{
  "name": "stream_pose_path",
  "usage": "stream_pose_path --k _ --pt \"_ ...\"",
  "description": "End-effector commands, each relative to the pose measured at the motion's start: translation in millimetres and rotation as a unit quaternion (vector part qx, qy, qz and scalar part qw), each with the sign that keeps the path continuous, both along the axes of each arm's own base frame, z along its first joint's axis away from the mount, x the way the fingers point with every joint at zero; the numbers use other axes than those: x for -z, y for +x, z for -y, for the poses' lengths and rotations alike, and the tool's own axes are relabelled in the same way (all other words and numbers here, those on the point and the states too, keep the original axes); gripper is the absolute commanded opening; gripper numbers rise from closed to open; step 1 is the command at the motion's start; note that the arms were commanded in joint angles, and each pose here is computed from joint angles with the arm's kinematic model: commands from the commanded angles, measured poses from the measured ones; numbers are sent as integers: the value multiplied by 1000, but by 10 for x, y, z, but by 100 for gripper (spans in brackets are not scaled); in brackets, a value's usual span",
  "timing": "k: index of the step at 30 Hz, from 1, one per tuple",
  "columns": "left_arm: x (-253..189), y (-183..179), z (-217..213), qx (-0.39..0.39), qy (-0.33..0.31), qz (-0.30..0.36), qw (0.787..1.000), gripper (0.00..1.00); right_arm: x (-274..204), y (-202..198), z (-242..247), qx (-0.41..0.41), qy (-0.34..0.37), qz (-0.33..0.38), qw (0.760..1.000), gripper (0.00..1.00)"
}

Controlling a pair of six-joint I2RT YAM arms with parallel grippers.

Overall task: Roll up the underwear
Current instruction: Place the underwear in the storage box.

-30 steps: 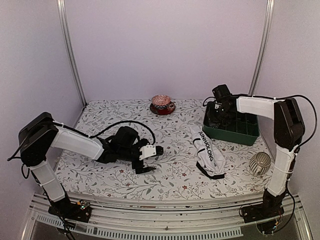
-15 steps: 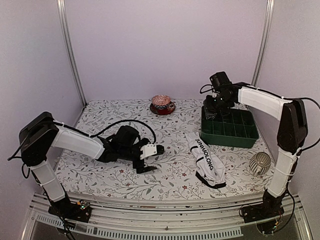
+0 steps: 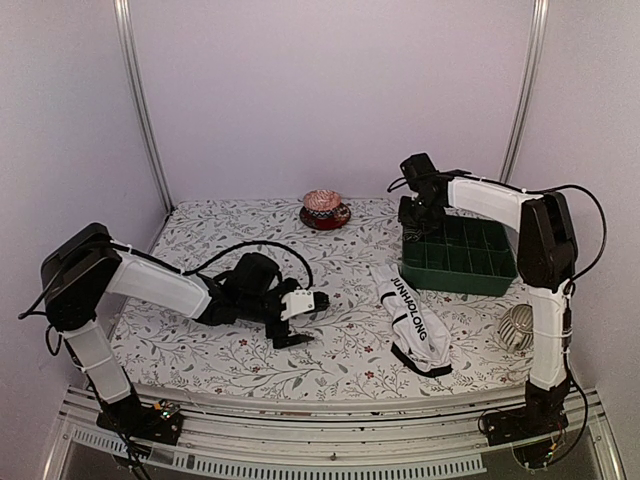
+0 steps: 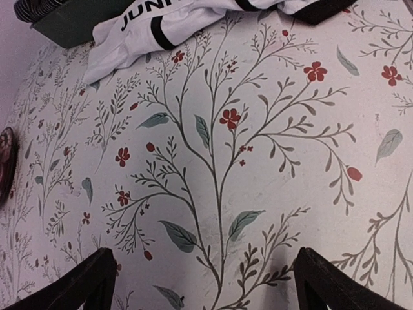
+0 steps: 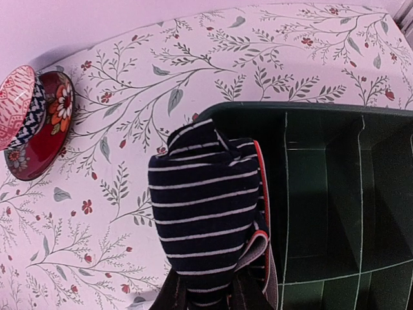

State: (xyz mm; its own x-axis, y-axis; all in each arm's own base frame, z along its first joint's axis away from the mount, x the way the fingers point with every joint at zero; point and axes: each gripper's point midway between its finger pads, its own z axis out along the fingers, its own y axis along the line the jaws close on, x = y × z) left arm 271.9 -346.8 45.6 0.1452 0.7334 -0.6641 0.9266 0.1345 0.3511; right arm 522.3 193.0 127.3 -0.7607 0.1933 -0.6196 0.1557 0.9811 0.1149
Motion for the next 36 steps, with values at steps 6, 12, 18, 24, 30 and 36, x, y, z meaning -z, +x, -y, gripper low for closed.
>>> stream_pose_path --k 6,12,18,24,30,36 --pt "-23 37 43 -1 -6 -3 1000 98 192 141 254 52 -4 -6 999 2" --pt "6 37 48 1 -4 -4 1000 99 349 225 284 56 10 -13 998 2" --pt "17 36 50 1 -3 -4 1000 98 431 322 254 53 23 -17 998 2" --pt "27 42 48 0 -1 -5 1000 99 630 369 253 51 30 -39 997 2" --pt "28 40 50 1 -1 -5 1000 98 956 295 278 54 20 -76 995 2" --pt "23 28 51 3 -2 -6 1000 98 1012 280 370 62 -11 -94 994 13"
